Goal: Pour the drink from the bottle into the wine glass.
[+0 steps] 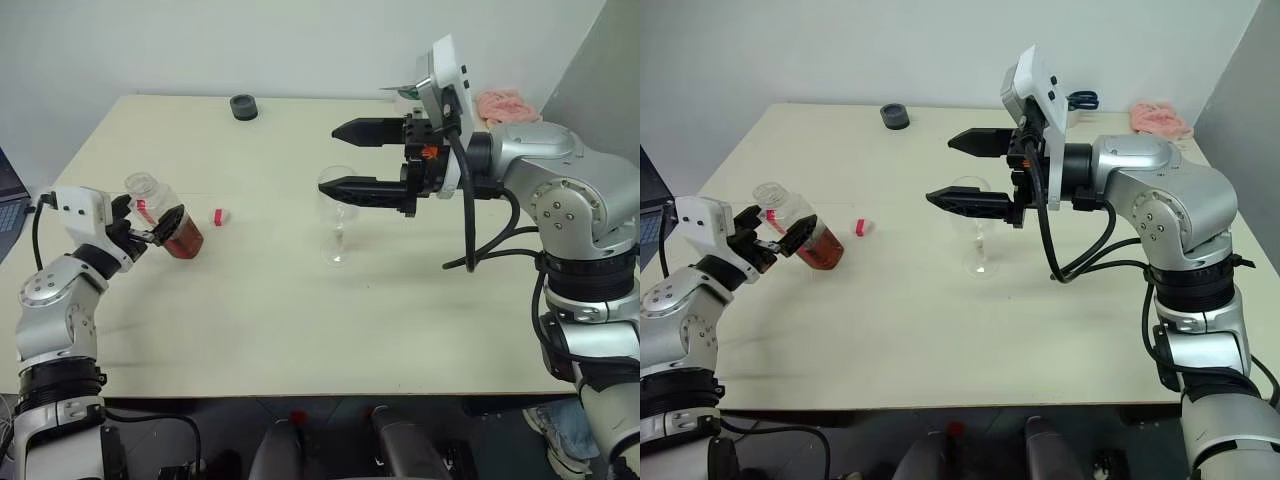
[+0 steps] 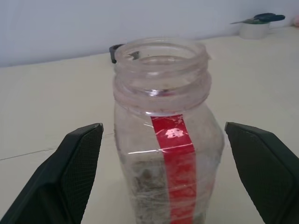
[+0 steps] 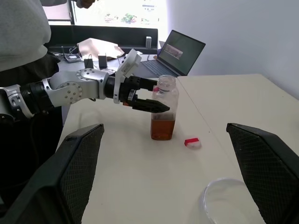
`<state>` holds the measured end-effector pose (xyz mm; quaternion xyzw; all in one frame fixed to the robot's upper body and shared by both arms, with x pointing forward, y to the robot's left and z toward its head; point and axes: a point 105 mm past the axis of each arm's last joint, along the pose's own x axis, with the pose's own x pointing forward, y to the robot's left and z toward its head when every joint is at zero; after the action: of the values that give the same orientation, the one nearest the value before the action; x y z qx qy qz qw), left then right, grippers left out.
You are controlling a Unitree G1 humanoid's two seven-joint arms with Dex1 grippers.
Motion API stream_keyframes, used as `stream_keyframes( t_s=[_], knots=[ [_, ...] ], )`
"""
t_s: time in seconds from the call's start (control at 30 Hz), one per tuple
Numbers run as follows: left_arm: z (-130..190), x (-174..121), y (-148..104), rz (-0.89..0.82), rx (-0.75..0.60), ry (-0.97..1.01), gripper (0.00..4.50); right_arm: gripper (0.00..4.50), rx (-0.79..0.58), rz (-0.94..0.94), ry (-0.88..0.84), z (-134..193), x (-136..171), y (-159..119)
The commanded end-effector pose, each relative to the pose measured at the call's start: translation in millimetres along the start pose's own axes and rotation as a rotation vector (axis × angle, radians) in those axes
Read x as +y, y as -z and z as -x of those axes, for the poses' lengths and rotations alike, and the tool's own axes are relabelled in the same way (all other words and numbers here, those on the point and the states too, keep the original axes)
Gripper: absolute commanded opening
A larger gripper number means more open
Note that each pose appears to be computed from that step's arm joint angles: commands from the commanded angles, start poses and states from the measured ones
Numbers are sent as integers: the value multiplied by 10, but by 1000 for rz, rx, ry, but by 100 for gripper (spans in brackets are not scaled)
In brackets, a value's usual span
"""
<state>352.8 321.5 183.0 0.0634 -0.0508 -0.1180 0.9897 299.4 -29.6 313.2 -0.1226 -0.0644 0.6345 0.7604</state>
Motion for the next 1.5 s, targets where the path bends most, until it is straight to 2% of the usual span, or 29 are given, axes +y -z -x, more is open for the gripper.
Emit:
stream_keyframes(
  t_s=[0.03,0.13,0.17,0.23,0.4,0.47,0.6,0.7,0.8,0.9,1.1,1.27,1.43,1.5],
  knots=[
    [-45,12,-141,-34,-55,-5,450,448,-33,71,4,7,30,-156],
    [-54,24,-136,-36,-58,-13,450,448,-30,73,6,4,23,-150],
    [-54,29,-137,-37,-60,-15,419,450,-30,74,6,4,22,-150],
    [-53,50,-138,-40,-64,-26,386,450,-29,75,8,3,15,-147],
    [-40,115,-138,-55,-62,-49,227,450,-27,82,32,8,-12,-148],
    [-35,149,-177,-65,-73,-59,182,450,-36,81,62,28,-40,-165],
    [-150,104,-464,-121,-133,-43,181,450,-104,67,214,163,-242,-316],
    [-299,-82,-736,-175,-185,22,181,450,-75,36,295,257,-341,-293],
    [-506,-463,-1139,-255,-262,160,181,450,-51,17,322,737,-55,-32],
    [-658,-825,-1407,-351,-300,297,181,450,-53,-18,326,931,171,131],
    [-902,-1141,-1452,-622,-286,400,181,450,-61,-102,393,995,296,462],
    [-1011,-1371,-1373,-859,-309,459,181,450,-81,-87,416,932,348,492],
    [-1037,-1478,-1284,-998,-361,483,181,450,-81,-71,424,898,369,518],
    [-1045,-1527,-1326,-1015,-412,474,181,450,-79,-70,426,890,376,545]
  ],
)
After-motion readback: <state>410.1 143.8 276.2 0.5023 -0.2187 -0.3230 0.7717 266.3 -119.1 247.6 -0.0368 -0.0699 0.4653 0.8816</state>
